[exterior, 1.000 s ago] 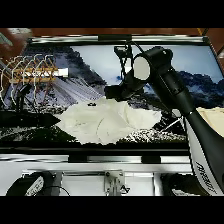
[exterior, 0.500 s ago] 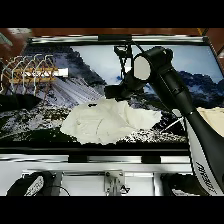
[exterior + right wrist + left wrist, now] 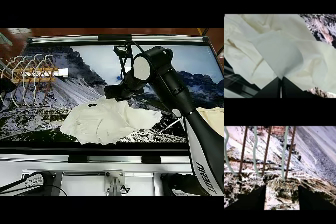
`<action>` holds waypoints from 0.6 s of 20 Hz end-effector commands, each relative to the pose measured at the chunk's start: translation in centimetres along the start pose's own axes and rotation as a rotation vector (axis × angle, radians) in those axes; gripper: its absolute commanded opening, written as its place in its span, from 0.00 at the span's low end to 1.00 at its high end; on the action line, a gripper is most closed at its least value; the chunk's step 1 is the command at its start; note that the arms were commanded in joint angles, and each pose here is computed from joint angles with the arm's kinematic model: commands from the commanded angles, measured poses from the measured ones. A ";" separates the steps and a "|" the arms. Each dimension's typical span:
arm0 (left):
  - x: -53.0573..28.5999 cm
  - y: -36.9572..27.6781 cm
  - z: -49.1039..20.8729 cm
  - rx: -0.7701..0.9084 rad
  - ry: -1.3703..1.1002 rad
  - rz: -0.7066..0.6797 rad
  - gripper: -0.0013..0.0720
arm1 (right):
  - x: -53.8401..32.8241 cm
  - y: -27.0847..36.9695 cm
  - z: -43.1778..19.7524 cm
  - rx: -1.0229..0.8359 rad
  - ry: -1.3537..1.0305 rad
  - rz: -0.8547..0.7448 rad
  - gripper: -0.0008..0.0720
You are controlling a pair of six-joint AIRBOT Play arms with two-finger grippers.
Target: Fold the shirts.
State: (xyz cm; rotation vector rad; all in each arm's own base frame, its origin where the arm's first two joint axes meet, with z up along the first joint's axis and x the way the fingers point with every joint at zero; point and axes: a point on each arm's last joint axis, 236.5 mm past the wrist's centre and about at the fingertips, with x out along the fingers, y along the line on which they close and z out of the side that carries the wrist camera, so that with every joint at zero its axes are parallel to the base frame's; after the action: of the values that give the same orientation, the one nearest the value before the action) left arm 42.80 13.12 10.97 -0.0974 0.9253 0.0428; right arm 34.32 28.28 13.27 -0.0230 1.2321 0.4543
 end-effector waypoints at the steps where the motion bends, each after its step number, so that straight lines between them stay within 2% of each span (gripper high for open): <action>1: 3.1 -0.2 -0.9 0.003 0.060 -0.056 0.73 | 0.2 -0.5 1.0 0.010 -0.040 -0.024 0.11; 3: 4.0 0.1 -1.6 -0.001 0.091 -0.058 0.86 | 0.2 -0.5 1.4 0.011 -0.055 -0.022 0.11; 7: 6.1 0.4 -3.6 0.062 0.167 -0.081 0.87 | 0.2 -0.4 1.4 0.011 -0.058 -0.019 0.11; 12: 8.2 -0.6 -5.4 0.040 0.241 -0.142 0.87 | 0.2 -0.5 1.5 0.009 -0.061 -0.023 0.11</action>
State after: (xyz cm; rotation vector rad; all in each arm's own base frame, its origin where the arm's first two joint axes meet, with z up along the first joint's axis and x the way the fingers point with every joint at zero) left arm 43.58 12.51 2.72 -0.1187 1.1178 -0.0868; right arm 35.83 28.23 13.46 -0.0135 1.1773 0.4261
